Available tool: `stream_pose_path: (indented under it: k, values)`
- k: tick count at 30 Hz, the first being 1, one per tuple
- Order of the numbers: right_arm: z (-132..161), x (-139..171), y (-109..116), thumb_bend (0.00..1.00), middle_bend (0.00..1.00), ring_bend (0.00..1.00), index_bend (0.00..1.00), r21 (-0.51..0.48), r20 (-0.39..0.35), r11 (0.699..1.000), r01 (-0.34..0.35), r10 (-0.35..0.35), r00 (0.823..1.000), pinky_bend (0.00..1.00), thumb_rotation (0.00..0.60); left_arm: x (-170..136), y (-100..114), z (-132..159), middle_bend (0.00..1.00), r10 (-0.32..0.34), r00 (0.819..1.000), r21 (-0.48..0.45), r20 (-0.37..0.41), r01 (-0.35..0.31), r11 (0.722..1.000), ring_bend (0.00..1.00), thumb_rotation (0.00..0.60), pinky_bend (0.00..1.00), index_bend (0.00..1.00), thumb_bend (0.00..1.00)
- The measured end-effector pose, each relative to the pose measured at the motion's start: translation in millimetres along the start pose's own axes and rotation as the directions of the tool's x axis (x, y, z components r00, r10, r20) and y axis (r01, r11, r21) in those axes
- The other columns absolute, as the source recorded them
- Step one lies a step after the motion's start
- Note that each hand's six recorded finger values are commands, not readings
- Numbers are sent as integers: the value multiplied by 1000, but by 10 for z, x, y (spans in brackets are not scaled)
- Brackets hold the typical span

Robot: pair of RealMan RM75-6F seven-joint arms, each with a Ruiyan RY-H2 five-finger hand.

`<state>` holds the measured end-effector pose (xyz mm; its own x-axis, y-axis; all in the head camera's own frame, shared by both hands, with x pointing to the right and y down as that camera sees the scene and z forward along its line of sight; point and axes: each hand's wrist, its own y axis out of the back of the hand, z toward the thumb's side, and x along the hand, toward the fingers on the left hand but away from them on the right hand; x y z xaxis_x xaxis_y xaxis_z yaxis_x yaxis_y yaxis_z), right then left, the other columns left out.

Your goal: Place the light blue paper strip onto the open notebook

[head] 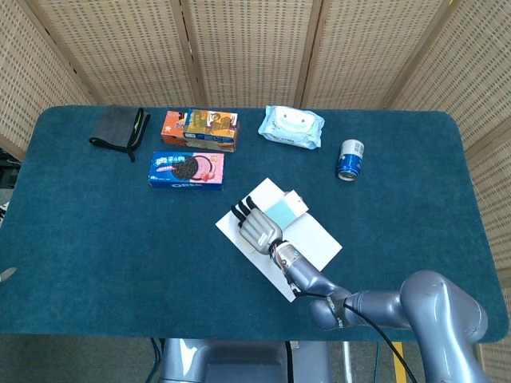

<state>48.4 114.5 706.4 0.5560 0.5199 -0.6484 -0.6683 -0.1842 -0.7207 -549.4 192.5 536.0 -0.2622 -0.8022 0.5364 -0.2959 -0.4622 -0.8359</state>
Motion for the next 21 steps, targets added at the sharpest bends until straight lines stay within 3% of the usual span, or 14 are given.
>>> stream_pose_path:
  k: [3, 8, 10, 12, 15, 17, 19, 21]
  values:
    - [28, 42, 57, 260, 0, 0, 107, 0, -7, 1000, 6, -6, 1000, 97, 600, -2, 3, 5, 0, 0, 1000, 0, 3, 0, 1000, 0, 600, 0, 0, 0]
    - [32, 98, 152, 300, 0, 0, 102, -9, -7, 1000, 23, -23, 1000, 97, 600, -8, 7, -1, 0, 3, 1000, 0, 3, -3, 1000, 0, 600, 0, 0, 0]
    - [20, 126, 189, 377, 0, 0, 102, -24, -8, 999, 30, -31, 1000, 97, 600, -6, 10, -6, 0, 4, 1000, -1, 1, -4, 1000, 0, 600, 0, 0, 0]
    - [-10, 172, 240, 545, 0, 0, 102, -52, -10, 998, 42, -43, 999, 97, 600, -4, 8, -10, 0, 3, 1000, -1, -1, -3, 1000, 0, 600, 0, 0, 0]
    - [-72, 256, 305, 936, 0, 0, 86, -129, -15, 990, 59, -61, 998, 97, 600, -3, 0, -10, 0, -2, 1000, -1, -1, 2, 1000, 0, 600, 0, 0, 0]
    - [-110, 319, 321, 1000, 0, 0, 44, -203, -23, 977, 60, -66, 998, 97, 600, -7, -3, -4, 0, -4, 1000, -1, 2, 4, 1000, 0, 600, 0, 0, 0]
    - [-159, 404, 315, 1000, 0, 0, 16, -309, -36, 950, 48, -62, 997, 95, 600, -11, -4, 6, 0, -6, 1000, -2, 7, 6, 1000, 0, 600, 0, 0, 0]
    - [-211, 503, 282, 1000, 0, 0, 0, -422, -52, 906, 24, -50, 997, 71, 600, -17, -4, 14, 0, -6, 1000, -1, 11, 6, 1000, 0, 600, 0, 0, 0]
